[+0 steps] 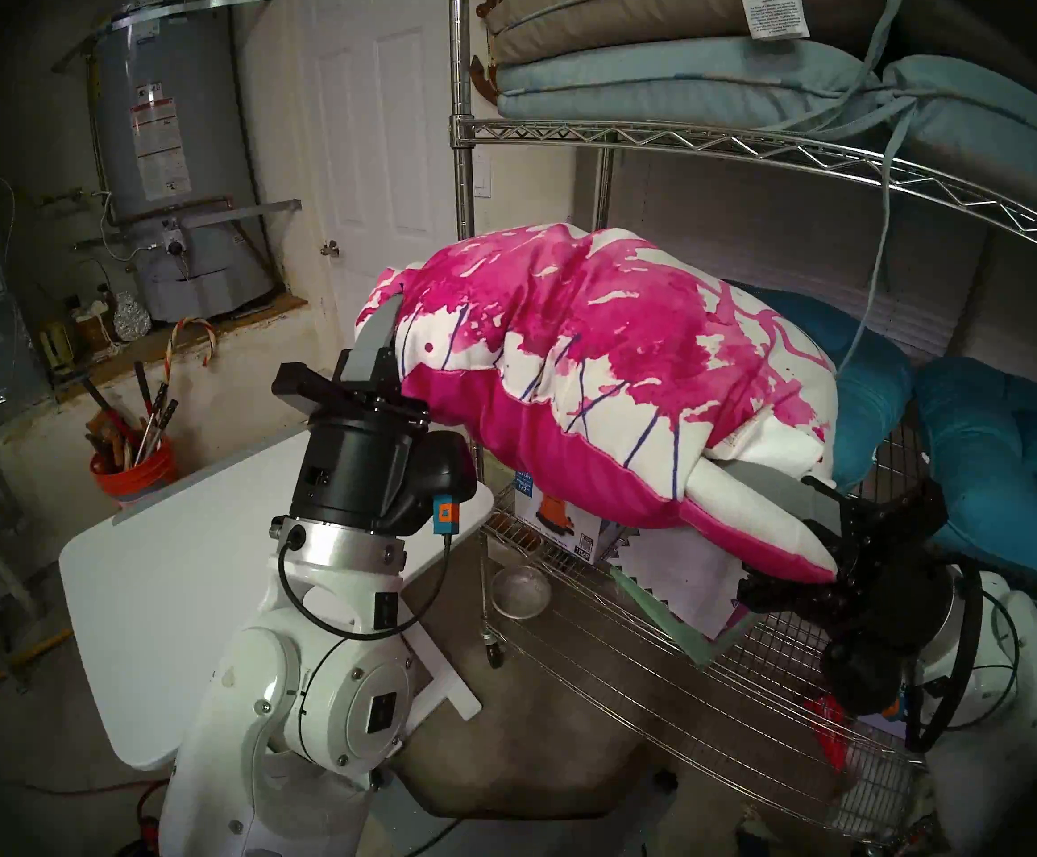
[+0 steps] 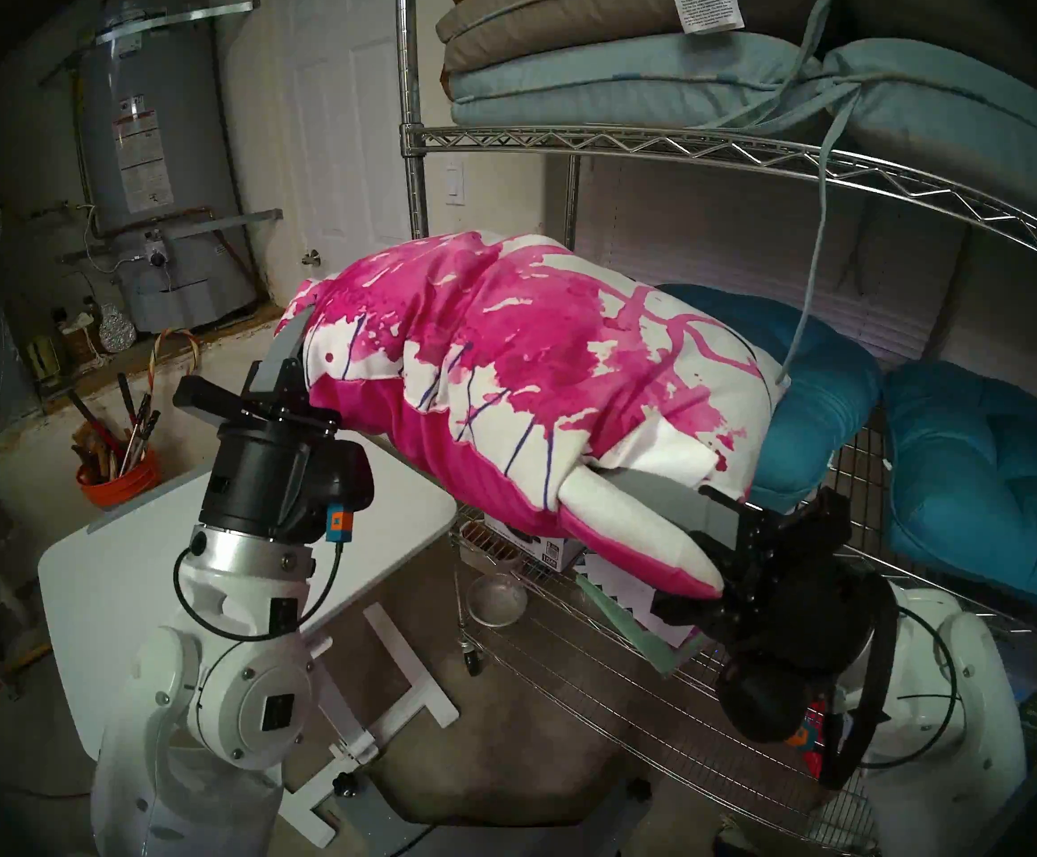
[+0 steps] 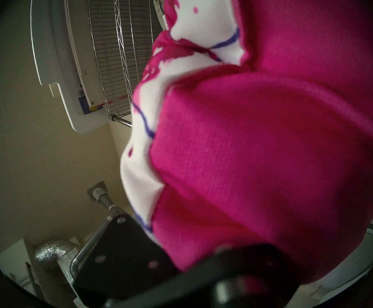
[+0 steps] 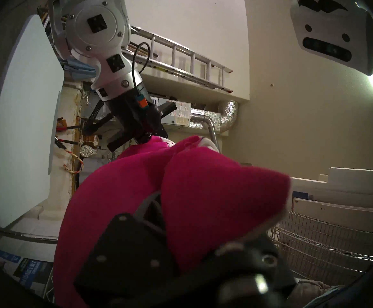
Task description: Take cushion off the shelf
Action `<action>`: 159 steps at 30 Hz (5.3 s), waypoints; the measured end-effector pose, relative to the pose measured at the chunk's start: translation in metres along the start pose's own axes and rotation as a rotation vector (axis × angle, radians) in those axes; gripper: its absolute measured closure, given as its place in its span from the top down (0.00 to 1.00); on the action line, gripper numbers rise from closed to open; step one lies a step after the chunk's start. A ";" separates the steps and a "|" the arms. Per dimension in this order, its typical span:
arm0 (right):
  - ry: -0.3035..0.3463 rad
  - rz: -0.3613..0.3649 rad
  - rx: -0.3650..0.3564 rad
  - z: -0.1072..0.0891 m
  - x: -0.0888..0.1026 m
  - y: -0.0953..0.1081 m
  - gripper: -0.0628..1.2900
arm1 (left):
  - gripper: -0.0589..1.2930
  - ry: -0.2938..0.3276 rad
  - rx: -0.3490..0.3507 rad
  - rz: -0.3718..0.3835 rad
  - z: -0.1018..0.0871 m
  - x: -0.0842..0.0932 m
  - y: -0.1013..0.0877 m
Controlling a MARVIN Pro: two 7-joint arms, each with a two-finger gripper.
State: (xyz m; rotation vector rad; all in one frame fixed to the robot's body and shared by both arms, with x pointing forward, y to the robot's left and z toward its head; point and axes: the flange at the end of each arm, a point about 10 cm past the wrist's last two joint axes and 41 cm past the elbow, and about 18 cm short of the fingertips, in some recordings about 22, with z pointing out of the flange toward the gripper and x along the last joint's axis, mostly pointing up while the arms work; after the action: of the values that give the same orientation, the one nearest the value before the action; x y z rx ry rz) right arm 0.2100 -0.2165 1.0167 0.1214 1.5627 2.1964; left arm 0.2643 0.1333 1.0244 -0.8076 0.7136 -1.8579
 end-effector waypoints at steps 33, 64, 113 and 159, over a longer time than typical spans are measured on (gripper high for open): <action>0.146 0.096 -0.092 0.026 0.017 -0.004 0.11 | 0.12 -0.197 0.117 0.122 -0.025 -0.036 -0.012; 0.345 0.149 -0.137 0.068 0.044 -0.017 0.11 | 0.12 -0.295 0.285 0.092 -0.025 -0.059 -0.033; 0.405 -0.020 0.061 0.167 0.104 -0.062 0.11 | 0.12 -0.651 0.336 0.431 -0.104 -0.192 -0.114; 0.700 -0.138 0.189 0.265 0.159 -0.127 0.96 | 0.12 -0.721 0.199 0.425 -0.181 -0.308 -0.162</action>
State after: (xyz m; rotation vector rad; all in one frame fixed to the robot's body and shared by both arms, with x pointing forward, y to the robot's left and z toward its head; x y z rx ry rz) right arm 0.1892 0.1129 0.9662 -0.7516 2.0525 2.0832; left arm 0.1372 0.5000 0.9674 -1.0161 0.2067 -1.1157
